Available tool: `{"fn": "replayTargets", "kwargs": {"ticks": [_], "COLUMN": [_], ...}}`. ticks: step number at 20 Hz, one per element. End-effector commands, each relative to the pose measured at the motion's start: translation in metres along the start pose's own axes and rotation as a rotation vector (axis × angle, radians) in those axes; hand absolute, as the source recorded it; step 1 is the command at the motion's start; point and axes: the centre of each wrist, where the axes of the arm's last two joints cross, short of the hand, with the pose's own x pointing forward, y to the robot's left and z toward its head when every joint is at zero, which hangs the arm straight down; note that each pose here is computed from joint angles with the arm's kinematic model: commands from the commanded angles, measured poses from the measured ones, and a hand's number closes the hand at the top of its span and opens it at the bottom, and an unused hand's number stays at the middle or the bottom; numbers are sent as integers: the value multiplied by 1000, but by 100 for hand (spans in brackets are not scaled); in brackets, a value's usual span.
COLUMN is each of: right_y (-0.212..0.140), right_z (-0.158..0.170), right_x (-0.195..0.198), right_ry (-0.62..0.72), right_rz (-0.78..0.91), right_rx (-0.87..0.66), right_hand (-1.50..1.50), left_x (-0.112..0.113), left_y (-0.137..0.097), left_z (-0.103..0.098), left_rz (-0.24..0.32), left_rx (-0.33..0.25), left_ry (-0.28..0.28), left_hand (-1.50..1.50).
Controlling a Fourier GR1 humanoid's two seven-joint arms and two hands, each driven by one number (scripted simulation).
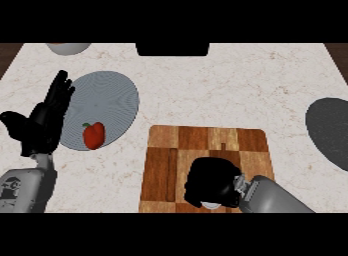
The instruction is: Pick the can from the cutting board and place it in the pan
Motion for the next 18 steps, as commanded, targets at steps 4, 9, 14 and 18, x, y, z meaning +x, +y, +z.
{"fn": "replayTargets", "kwargs": {"ticks": [4,9,14,18], "right_y": [8,32,110,93], "right_z": [-2,41,87,136], "right_x": [-9,-2,4,29], "right_ry": [-64,72,504,629], "right_rz": [-22,-71,-353,-253], "right_rx": [9,-142,-211,-575], "right_hand": [150,150,150,150], "left_x": [-6,2,-16,-16], "left_y": [8,6,40,48], "left_z": [-13,1,18,23], "left_rz": [9,-3,-8,-21], "left_rx": [1,22,131,121], "left_ry": [-6,6,39,49], "left_hand": [0,0,0,0]}}
